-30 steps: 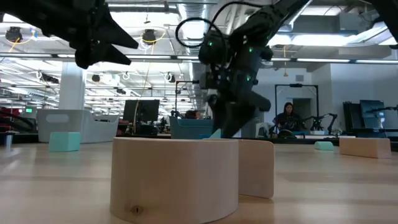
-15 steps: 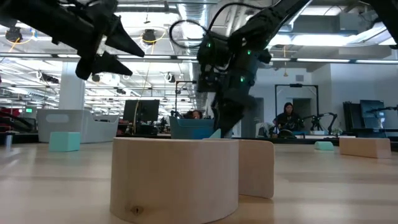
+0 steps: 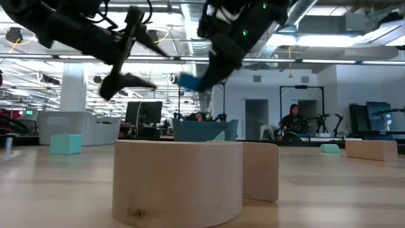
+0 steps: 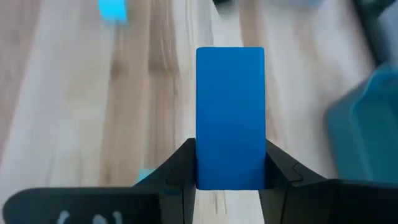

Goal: Sort & place blocks by color
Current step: Put the top blue block into the gray bin

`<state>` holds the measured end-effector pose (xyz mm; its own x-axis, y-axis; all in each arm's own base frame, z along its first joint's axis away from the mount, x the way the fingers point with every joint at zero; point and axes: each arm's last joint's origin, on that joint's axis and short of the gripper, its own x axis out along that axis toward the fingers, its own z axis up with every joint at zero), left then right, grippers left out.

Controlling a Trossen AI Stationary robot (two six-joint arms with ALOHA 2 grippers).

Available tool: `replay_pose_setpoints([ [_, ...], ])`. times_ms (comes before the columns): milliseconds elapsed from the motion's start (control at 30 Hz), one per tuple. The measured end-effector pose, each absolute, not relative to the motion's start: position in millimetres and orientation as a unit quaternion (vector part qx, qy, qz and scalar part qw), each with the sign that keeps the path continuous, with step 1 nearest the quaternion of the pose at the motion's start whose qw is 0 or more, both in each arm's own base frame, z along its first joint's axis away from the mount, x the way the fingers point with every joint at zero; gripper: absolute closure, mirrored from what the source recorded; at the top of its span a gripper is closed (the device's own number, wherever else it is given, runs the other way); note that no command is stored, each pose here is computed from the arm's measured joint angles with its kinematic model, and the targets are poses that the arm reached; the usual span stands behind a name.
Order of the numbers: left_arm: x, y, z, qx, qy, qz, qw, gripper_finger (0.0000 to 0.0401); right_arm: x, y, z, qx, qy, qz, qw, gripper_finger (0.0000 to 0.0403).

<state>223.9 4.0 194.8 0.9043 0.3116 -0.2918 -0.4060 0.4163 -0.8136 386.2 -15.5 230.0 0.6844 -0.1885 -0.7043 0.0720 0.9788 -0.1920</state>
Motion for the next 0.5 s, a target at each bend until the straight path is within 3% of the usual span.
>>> replay_pose_setpoints([
  [133, 231, 13, 196, -0.526, 0.019, 0.197, 0.827, 0.0087, 387, 6, 235, -0.098, 0.378, -0.103, 0.915, 0.0278],
  [500, 246, 18, 193, -0.535, 0.054, 0.133, 0.833, 0.0096, 389, 32, 242, -0.13, 0.36, -0.145, 0.913, 0.027],
])
